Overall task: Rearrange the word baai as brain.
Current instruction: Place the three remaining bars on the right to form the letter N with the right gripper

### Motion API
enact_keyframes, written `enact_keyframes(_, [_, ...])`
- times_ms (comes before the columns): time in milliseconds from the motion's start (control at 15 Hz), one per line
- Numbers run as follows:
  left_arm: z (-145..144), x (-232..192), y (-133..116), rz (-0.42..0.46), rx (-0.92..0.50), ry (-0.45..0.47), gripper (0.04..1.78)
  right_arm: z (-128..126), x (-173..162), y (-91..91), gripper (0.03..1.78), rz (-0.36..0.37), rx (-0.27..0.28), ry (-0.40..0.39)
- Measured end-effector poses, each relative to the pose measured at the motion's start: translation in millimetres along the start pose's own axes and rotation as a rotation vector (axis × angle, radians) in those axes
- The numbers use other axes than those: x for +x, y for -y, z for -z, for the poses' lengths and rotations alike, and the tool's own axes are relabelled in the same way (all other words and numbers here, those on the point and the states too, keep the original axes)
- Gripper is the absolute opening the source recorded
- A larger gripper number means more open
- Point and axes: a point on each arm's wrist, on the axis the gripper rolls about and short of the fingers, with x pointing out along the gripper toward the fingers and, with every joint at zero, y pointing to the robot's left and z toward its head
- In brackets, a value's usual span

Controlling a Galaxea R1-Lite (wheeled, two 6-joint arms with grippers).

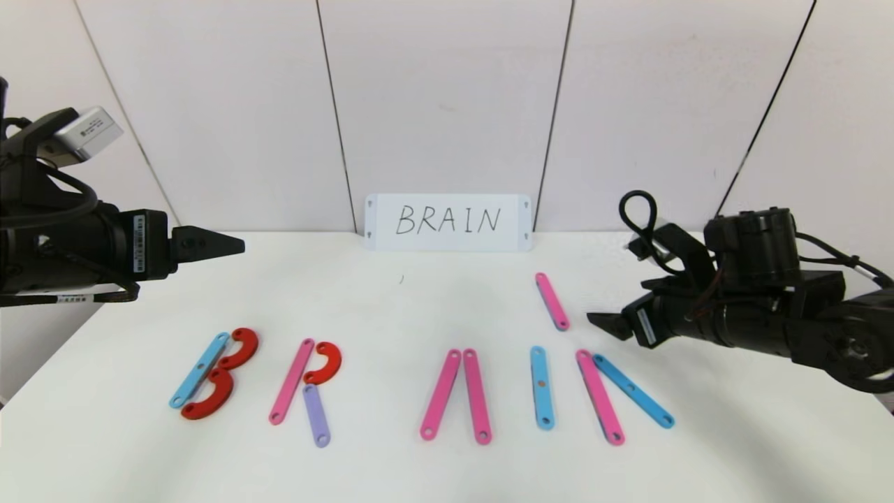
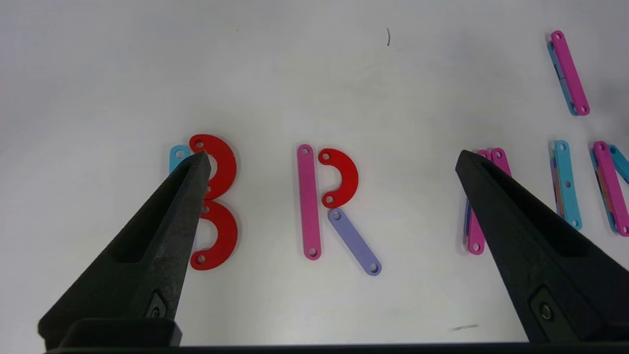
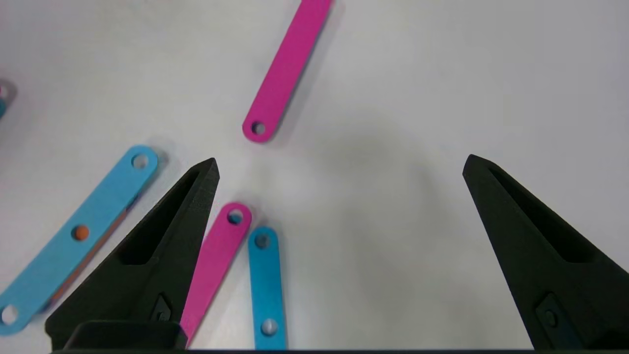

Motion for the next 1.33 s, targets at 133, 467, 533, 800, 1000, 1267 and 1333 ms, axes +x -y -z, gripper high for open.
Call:
enact_keyframes(133, [0.0, 0.0, 0.0, 0.000, 0.000, 0.000, 1.74, -16.6, 15.7, -6.8, 1.73, 0.032, 0.070, 0.028])
enact_keyframes(467, [0.0, 0.2, 0.0, 0.000, 0.000, 0.000, 1.74, -32.1, 52.9, -20.5, 1.73, 0.119, 0.229, 0.036])
enact_keyframes(533, [0.0, 0.2, -0.2, -0.001, 0.000, 0.000, 1.74, -33.7, 59.2, -19.7, 1.73, 0.130, 0.237, 0.037])
enact_keyframes(800, [0.1, 1.3, -0.5, -0.002, -0.001, -0.003, 1.74, -36.0, 87.9, -16.1, 1.73, 0.183, 0.269, 0.033])
enact_keyframes(1000, [0.1, 2.2, -0.6, -0.003, -0.002, -0.005, 1.74, -30.8, 108.9, -18.6, 1.73, 0.208, 0.291, 0.010])
enact_keyframes(1267, [0.2, 2.5, -0.6, -0.003, -0.001, -0.006, 1.74, -24.3, 124.2, -29.6, 1.73, 0.206, 0.281, -0.018])
enact_keyframes(1333, [0.2, 2.5, -0.6, -0.003, -0.001, -0.006, 1.74, -22.9, 125.8, -32.5, 1.73, 0.201, 0.277, -0.024])
